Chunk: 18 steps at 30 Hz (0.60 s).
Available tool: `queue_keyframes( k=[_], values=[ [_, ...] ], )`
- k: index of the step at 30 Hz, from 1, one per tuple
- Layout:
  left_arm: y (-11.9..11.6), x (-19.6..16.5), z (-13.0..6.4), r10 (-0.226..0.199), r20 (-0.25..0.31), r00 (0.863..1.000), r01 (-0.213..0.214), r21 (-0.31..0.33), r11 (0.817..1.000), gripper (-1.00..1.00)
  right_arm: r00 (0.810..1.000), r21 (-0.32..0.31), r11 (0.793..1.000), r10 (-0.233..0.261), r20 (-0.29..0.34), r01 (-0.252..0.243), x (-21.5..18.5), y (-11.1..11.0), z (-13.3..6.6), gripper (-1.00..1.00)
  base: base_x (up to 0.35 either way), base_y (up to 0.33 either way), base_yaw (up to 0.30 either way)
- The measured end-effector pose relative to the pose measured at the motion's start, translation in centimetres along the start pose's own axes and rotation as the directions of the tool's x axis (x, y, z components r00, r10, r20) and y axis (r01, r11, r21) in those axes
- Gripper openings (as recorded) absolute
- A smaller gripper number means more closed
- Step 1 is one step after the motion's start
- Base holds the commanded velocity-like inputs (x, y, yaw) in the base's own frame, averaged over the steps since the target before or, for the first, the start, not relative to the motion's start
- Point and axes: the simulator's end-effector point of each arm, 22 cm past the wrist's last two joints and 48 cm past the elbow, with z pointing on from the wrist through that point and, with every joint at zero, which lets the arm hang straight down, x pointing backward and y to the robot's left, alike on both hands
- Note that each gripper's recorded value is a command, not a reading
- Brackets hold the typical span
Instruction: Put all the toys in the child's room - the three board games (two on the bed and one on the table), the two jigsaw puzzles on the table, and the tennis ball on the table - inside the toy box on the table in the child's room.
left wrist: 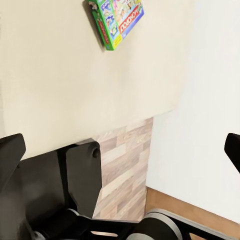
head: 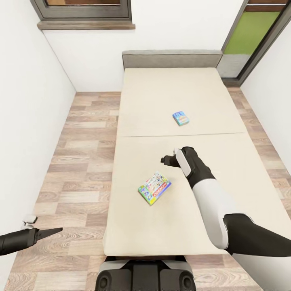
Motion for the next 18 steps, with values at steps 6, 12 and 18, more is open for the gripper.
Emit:
queue_keyframes(
  k=[6,12,18],
  values=[
    [0.3,0.3,0.3,-0.009,-0.008,1.000,0.009,0.000,1.000,1.00,1.000,-0.010,1.000,-0.008,0.019,0.008,-2.4,0.6,-0.9,1.00,0.000,0.000,0.000],
    [0.6,0.5,0.5,-0.017,-0.013,1.000,0.017,-0.002,1.000,1.00,1.000,-0.013,1.000,-0.015,0.014,0.016,-3.2,0.8,-1.1,1.00,0.000,0.000,0.000],
    [0.9,0.8,0.7,-0.026,-0.019,0.999,0.026,-0.004,1.000,1.00,1.000,-0.013,1.000,-0.016,0.006,0.016,-3.1,0.7,-0.6,1.00,0.000,0.000,0.000]
  ],
)
